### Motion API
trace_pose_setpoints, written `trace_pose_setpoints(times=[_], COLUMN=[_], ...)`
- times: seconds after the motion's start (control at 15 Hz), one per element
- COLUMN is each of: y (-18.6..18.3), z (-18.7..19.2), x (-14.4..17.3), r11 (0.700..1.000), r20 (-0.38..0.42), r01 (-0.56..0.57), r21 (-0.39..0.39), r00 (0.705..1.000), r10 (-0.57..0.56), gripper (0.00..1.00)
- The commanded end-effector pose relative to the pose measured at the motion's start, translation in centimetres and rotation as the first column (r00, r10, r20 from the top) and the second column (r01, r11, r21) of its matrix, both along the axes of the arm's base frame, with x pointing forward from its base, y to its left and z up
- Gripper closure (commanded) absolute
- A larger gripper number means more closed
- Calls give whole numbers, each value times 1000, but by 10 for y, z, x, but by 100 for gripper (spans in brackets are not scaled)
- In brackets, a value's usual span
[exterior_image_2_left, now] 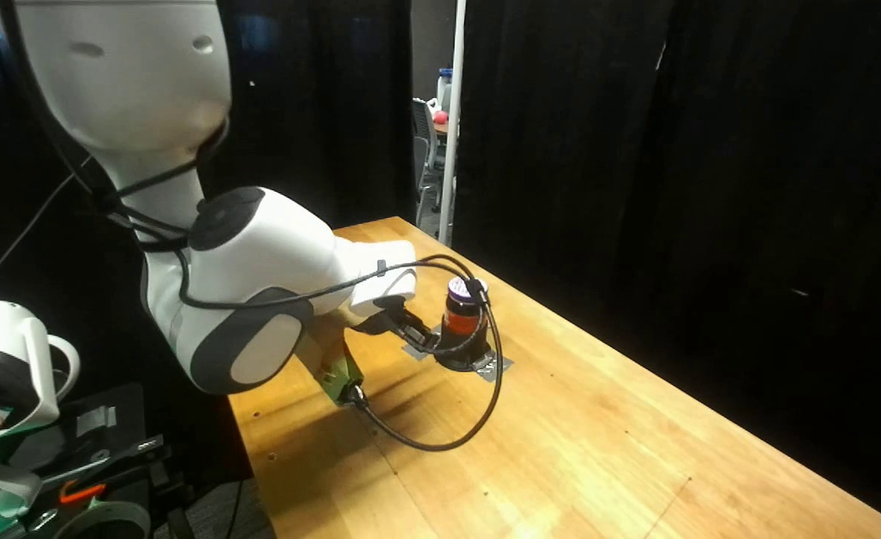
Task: Put the rubber band around the brown cup
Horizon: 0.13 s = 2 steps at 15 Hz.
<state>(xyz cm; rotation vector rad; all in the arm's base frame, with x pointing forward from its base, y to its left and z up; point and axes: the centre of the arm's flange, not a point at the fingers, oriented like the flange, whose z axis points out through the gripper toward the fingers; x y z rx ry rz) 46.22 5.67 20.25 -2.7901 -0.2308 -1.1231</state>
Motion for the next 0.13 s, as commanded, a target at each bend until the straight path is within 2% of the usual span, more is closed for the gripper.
trace_pose_setpoints(times=[0.0, 0.07], y=[-7, -12], z=[64, 73], x=[-19, -22], r11=[987, 978], r20=[-123, -156], r01=[114, 152], r21=[-112, -139], r00=[984, 972], r10=[-127, -174], gripper=[29, 23])
